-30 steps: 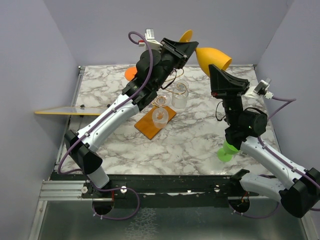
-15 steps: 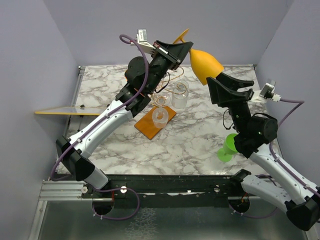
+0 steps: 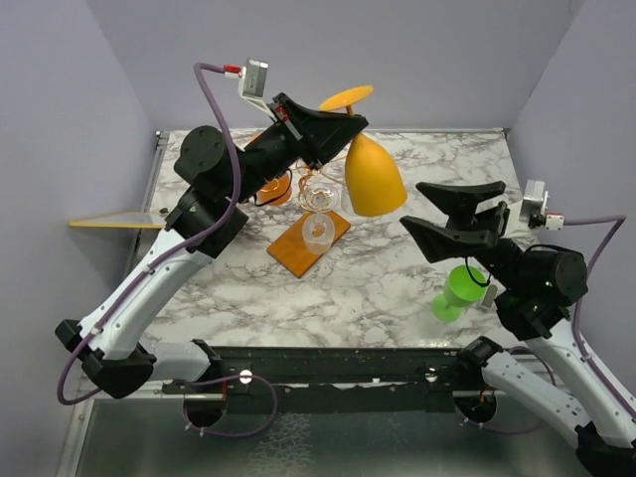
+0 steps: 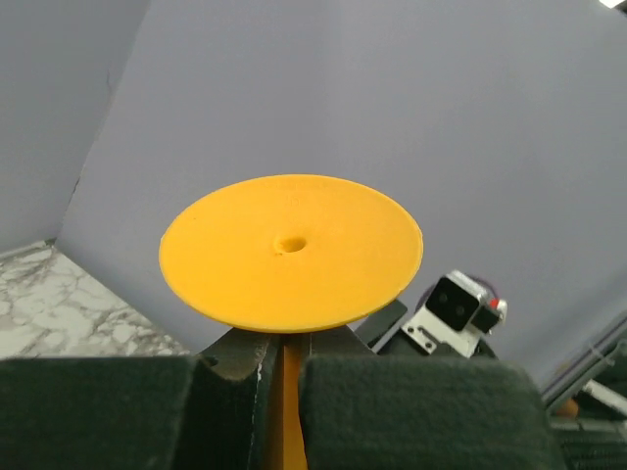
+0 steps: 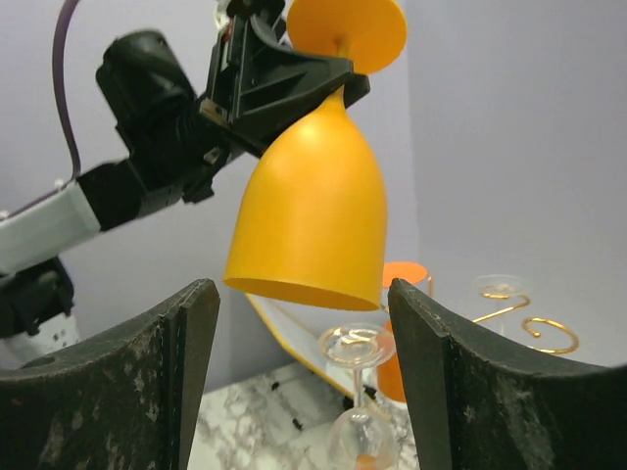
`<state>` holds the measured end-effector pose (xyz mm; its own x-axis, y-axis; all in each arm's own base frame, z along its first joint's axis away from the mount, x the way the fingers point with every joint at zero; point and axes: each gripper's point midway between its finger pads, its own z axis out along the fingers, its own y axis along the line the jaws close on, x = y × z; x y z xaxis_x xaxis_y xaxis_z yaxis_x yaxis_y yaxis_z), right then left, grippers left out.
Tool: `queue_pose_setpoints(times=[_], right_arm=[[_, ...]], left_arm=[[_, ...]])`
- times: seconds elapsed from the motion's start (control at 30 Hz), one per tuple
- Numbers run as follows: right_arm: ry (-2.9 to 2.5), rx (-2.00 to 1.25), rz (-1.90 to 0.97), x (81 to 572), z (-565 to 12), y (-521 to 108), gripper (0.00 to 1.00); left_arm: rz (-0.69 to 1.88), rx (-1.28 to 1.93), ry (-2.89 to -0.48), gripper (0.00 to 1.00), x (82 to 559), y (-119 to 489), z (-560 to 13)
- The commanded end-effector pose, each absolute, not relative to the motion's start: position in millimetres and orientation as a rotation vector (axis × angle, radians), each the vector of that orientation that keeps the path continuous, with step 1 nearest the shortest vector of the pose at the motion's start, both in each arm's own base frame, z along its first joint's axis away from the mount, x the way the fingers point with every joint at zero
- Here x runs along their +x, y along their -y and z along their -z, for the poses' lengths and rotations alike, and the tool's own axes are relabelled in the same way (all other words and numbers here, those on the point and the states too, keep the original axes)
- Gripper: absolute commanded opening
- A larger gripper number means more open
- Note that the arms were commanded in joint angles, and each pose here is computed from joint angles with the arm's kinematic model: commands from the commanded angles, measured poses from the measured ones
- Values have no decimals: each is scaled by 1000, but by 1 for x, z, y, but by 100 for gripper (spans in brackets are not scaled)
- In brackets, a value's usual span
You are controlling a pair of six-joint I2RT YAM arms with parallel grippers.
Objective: Place the wine glass upside down on the wine glass rack
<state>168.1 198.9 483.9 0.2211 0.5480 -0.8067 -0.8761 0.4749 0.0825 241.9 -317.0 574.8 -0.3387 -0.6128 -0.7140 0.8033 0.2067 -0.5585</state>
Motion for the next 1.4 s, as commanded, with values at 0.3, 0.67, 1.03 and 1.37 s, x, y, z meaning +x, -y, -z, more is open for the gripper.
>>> queue_pose_setpoints(times=[0.3, 0.67, 1.03, 1.37], right_arm=[[-977, -669, -1143, 141, -477, -224, 75], [-1212, -504, -1467, 163, -498, -254, 74], [-1486, -391, -1659, 204, -483, -311, 65], [-1602, -330, -1750, 208, -472, -353, 66]], left_arm=[[1077, 691, -1357, 0, 182, 270, -502], [745, 723, -1326, 0, 182, 217, -455], [643, 724, -1332, 0, 197, 213, -426], [672, 684, -1232, 0, 188, 208, -430]])
